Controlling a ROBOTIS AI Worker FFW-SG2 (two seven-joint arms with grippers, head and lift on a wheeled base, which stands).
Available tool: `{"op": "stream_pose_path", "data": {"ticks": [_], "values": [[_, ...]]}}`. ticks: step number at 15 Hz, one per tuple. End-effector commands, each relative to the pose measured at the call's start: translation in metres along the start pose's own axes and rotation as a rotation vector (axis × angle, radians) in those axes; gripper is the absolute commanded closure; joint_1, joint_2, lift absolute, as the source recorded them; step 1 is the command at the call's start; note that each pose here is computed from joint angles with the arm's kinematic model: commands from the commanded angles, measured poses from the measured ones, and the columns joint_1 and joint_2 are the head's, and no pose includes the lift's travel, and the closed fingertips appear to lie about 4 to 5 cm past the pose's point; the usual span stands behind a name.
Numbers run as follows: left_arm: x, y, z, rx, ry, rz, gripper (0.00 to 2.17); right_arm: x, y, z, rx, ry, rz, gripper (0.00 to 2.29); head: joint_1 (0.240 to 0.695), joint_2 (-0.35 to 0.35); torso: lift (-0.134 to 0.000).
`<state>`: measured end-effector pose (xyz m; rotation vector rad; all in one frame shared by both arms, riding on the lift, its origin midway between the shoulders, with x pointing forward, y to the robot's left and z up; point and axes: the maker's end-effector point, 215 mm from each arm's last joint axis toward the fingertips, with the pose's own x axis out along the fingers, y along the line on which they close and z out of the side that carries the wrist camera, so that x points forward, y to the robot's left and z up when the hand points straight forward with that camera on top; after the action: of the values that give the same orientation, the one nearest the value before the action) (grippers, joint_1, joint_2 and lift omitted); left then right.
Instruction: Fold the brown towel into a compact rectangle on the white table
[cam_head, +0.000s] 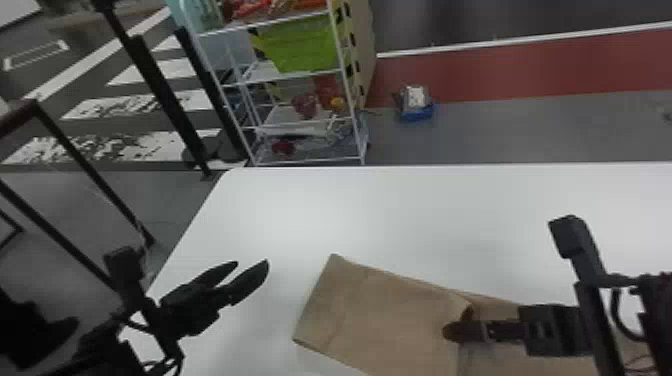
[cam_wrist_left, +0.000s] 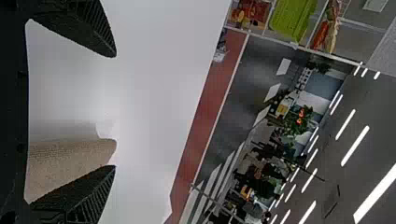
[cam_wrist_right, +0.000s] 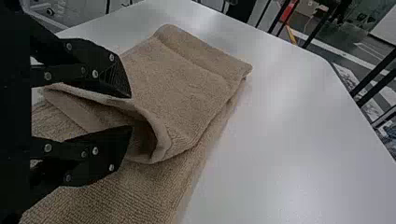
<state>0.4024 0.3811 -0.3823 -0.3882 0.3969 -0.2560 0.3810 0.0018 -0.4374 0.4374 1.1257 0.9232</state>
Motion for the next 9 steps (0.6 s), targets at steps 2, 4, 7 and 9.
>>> {"op": "stream_pose_path", "data": {"ticks": [2,4,7,9], "values": [[-0.004,0.004,0.001,-0.005,-0.005,0.008,0.02,-0.002,0.006,-0.002,-0.006,-0.001,0.002,0.65,0.695,0.350,-0.124],[-0.005,0.005,0.002,-0.005,-0.006,0.011,0.02,-0.007,0.011,0.000,-0.020,-0.016,0.008,0.65,0.695,0.350,-0.124],[-0.005,0.006,0.004,-0.005,-0.011,0.013,0.02,-0.010,0.019,0.005,-0.042,-0.030,0.015,0.65,0.695,0.350,-0.124],[-0.004,0.006,0.005,-0.004,-0.012,0.011,0.02,-0.010,0.019,0.001,-0.039,-0.029,0.015,0.65,0.695,0.350,-0.124]]}}
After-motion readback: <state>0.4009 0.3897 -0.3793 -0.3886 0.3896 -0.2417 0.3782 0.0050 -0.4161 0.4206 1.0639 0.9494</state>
